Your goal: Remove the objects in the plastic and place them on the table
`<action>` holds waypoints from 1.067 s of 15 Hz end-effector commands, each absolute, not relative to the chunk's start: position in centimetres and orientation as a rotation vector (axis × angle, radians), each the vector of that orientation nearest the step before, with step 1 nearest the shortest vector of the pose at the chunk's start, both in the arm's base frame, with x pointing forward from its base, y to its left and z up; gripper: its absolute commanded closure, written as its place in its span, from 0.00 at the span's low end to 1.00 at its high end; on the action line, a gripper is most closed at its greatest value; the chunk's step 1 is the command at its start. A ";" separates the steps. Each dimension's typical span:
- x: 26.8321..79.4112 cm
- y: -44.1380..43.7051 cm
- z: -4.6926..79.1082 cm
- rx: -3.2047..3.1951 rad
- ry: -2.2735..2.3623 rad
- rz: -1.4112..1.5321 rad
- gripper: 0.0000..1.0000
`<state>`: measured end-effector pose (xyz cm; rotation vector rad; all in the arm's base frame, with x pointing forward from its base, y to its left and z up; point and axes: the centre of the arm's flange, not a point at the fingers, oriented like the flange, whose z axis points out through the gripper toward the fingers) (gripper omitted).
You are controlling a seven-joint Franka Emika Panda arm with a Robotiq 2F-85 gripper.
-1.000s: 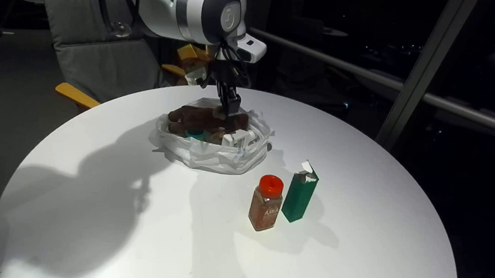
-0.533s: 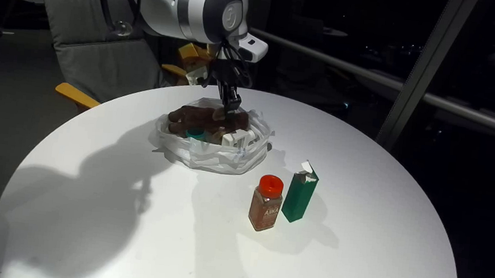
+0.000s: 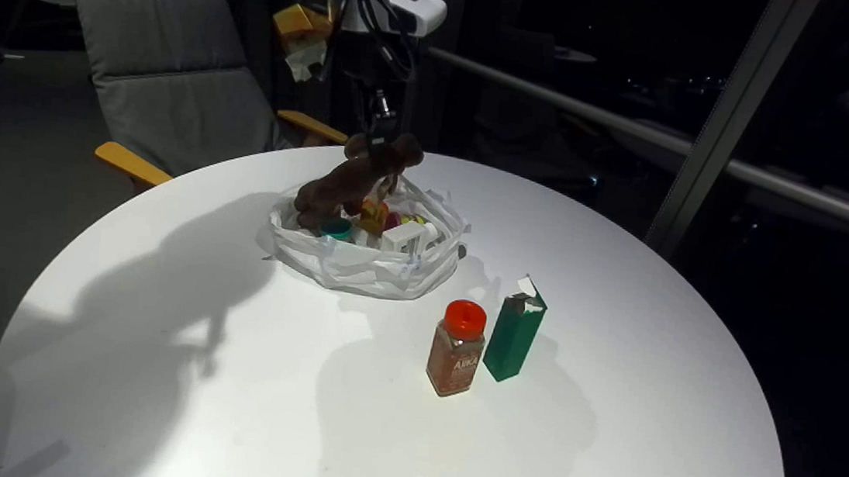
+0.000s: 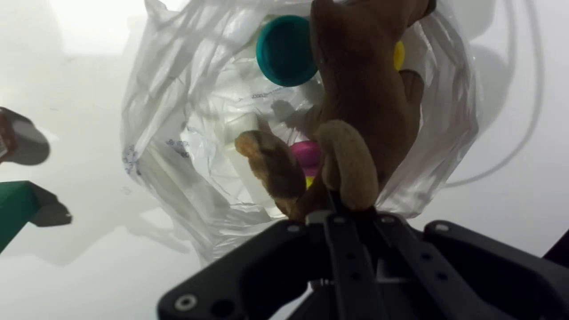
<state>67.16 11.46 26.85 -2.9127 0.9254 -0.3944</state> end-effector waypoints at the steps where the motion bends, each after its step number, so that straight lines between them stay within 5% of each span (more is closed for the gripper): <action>1: 60.4 11.0 32.9 -2.926 0.844 -0.452 0.98; 10: 48.8 9.2 41.9 -2.908 0.713 -0.562 0.98; 16: 45.5 6.0 39.9 -2.932 0.753 -0.371 0.98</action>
